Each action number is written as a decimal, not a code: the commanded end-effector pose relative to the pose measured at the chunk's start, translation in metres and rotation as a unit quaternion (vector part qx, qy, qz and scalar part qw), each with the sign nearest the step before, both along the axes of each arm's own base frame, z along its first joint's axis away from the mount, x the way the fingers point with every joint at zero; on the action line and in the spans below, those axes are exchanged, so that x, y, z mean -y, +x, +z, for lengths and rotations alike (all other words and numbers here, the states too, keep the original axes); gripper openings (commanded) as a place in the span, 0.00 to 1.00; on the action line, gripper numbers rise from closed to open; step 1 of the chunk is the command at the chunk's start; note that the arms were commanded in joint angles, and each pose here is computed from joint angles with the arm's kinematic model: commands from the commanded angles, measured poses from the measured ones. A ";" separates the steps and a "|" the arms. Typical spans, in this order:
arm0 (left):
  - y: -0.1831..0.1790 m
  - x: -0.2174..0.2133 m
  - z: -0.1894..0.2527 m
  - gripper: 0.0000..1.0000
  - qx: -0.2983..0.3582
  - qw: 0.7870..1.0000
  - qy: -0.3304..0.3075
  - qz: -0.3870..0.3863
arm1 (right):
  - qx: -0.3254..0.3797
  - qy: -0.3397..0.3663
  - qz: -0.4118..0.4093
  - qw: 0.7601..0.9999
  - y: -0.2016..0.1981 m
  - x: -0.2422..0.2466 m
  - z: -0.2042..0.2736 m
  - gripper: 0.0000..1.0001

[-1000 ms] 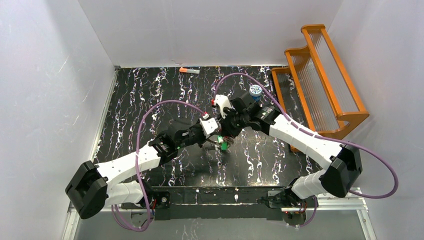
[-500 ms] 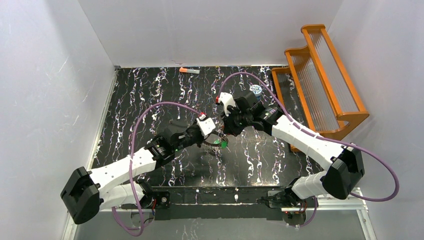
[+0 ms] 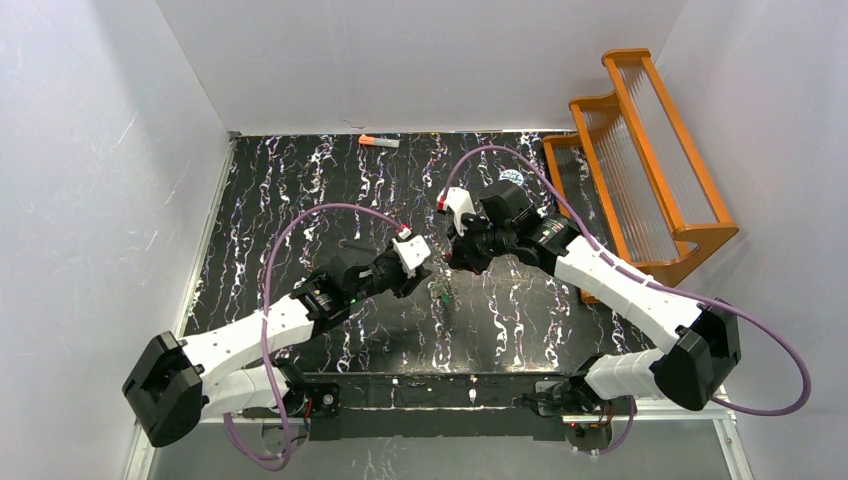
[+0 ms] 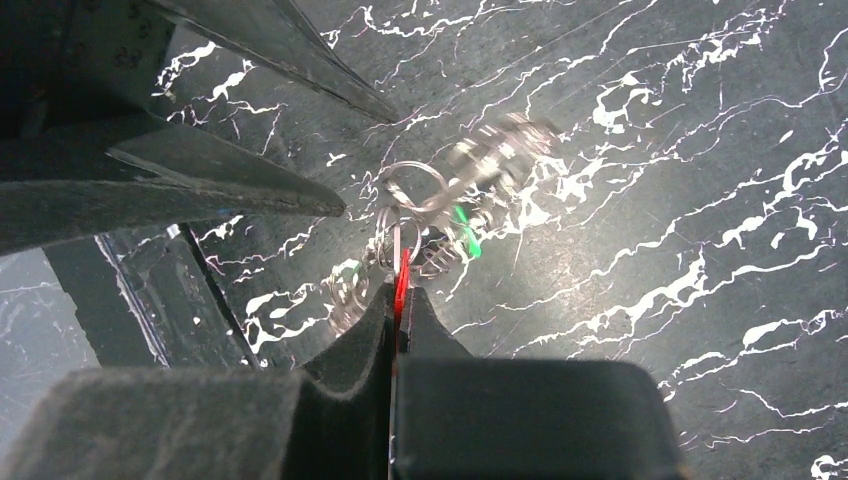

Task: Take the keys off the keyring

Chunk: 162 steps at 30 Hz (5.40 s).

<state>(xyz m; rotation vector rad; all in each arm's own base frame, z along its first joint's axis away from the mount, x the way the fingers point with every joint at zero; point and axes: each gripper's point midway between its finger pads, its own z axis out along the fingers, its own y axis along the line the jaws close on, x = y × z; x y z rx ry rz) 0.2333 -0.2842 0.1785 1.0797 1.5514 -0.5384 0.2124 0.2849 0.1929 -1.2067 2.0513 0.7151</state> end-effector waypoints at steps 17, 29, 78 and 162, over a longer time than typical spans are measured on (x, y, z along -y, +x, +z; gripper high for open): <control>-0.011 0.012 0.015 0.45 -0.011 0.998 0.018 -0.064 | 0.023 0.031 0.068 0.997 -0.018 -0.010 0.018 0.01; -0.019 0.017 0.017 0.38 -0.027 0.994 0.021 -0.101 | 0.036 0.030 0.094 0.995 -0.031 -0.014 0.020 0.01; -0.033 0.006 0.027 0.33 -0.044 0.993 0.018 -0.105 | 0.096 0.054 -0.007 0.994 -0.019 0.007 0.035 0.01; -0.049 0.037 0.040 0.05 -0.134 0.963 -0.054 -0.229 | 0.107 0.062 0.040 0.991 -0.027 0.001 0.042 0.01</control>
